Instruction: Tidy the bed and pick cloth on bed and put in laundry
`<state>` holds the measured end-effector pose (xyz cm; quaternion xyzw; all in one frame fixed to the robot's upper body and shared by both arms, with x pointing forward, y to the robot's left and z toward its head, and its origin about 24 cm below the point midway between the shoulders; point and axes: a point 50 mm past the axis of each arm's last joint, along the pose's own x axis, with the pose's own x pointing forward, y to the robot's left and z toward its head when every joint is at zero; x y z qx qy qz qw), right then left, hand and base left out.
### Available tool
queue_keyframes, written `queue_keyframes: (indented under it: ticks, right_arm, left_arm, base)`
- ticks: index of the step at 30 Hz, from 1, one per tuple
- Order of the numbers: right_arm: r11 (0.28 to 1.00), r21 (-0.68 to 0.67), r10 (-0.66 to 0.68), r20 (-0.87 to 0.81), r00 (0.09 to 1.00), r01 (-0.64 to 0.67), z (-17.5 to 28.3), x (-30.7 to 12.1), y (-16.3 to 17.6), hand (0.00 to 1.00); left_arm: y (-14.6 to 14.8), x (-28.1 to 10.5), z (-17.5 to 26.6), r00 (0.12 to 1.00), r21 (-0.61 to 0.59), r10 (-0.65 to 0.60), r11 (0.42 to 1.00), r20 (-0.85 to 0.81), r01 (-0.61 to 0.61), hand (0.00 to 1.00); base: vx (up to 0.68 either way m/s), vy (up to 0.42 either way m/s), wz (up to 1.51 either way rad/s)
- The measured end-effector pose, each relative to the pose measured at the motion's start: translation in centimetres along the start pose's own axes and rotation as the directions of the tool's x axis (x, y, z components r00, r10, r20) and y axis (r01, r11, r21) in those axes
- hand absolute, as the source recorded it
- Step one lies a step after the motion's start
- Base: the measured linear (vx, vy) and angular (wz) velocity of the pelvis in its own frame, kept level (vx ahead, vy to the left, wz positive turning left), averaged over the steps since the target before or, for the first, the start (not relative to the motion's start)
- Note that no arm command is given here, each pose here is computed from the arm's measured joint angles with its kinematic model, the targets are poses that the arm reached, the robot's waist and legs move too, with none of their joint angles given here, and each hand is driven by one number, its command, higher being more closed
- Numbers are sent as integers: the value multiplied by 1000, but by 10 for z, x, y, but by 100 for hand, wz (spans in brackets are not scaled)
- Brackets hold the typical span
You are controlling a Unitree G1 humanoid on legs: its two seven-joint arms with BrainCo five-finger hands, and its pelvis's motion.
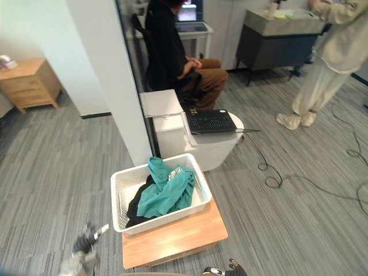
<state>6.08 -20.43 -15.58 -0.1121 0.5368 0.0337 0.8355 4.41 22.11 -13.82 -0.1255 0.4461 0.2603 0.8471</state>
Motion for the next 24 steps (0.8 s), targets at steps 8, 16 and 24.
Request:
queue_keyframes:
  ticks: [8,16,24]
  right_arm:
    - [1000,5,-1,-40,999,1,-2,6,-2,0]
    - [997,71,-36,-85,996,42,-9,7,-7,0]
    - [995,82,-41,-116,992,50,-12,7,-8,0]
  left_arm:
    - [29,-24,-80,948,-156,102,976,-301,-155,0]
    - [22,-17,-82,916,-24,59,997,-397,-74,0]
    - [14,-7,-70,918,83,15,996,-395,20,0]
  base:
    - [-16,-2,17]
    - [25,9,4]
    - [49,-1,8]
